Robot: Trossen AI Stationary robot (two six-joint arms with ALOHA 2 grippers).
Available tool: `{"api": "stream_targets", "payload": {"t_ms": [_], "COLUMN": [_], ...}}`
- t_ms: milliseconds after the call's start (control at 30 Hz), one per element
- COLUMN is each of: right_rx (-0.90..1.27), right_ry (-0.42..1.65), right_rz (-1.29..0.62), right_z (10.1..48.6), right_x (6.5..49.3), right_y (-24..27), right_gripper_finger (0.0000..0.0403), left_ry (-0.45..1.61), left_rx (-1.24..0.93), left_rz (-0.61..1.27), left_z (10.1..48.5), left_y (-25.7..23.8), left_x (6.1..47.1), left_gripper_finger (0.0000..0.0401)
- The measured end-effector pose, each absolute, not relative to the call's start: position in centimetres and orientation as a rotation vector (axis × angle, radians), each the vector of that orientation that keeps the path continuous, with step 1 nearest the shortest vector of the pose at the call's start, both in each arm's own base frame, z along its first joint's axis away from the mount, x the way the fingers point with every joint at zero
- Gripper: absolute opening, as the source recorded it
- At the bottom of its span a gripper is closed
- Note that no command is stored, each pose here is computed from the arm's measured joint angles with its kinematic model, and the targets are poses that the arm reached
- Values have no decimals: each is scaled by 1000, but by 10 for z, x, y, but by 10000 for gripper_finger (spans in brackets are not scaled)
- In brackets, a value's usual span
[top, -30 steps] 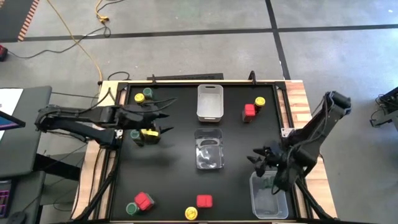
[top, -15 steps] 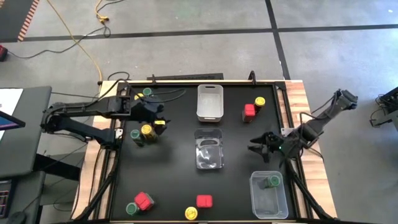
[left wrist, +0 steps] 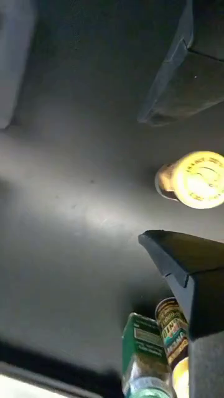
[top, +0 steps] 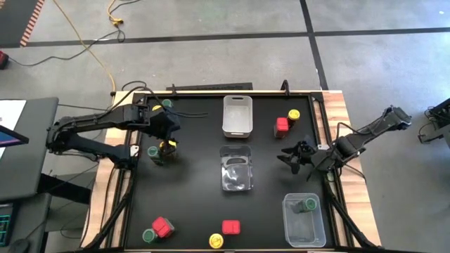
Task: Sort spices by type
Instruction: Put the middle left yellow seasoning bottle into the black bin
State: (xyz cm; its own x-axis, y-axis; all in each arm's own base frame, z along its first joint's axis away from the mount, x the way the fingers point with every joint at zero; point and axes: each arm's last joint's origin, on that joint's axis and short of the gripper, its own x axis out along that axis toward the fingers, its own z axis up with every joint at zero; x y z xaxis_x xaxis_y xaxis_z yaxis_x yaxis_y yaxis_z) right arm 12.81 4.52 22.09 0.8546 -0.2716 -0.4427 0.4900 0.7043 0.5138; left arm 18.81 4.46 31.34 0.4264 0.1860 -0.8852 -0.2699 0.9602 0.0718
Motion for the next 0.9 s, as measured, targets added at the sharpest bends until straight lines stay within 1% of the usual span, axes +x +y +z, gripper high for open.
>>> {"api": "stream_targets", "payload": {"t_ms": [100,167,333,533,900], "right_rx": [661,661,664,666,667], "right_ry": [343,339,334,329,329], "right_rz": [-449,-458,-481,-499,-499], "right_z": [221,221,221,221,221], "right_x": [129,130,130,131,131], "right_y": [43,41,38,36,36], "right_gripper_finger": [270,270,270,270,270], "left_ry": [1151,1186,1201,1202,1165], "left_rx": [30,86,122,97,-11], "left_rz": [156,102,55,77,183], "left_z": [312,310,309,309,310], "left_y": [44,43,42,45,47], "left_x": [184,182,181,180,184], "left_gripper_finger": [277,277,277,277,277]}}
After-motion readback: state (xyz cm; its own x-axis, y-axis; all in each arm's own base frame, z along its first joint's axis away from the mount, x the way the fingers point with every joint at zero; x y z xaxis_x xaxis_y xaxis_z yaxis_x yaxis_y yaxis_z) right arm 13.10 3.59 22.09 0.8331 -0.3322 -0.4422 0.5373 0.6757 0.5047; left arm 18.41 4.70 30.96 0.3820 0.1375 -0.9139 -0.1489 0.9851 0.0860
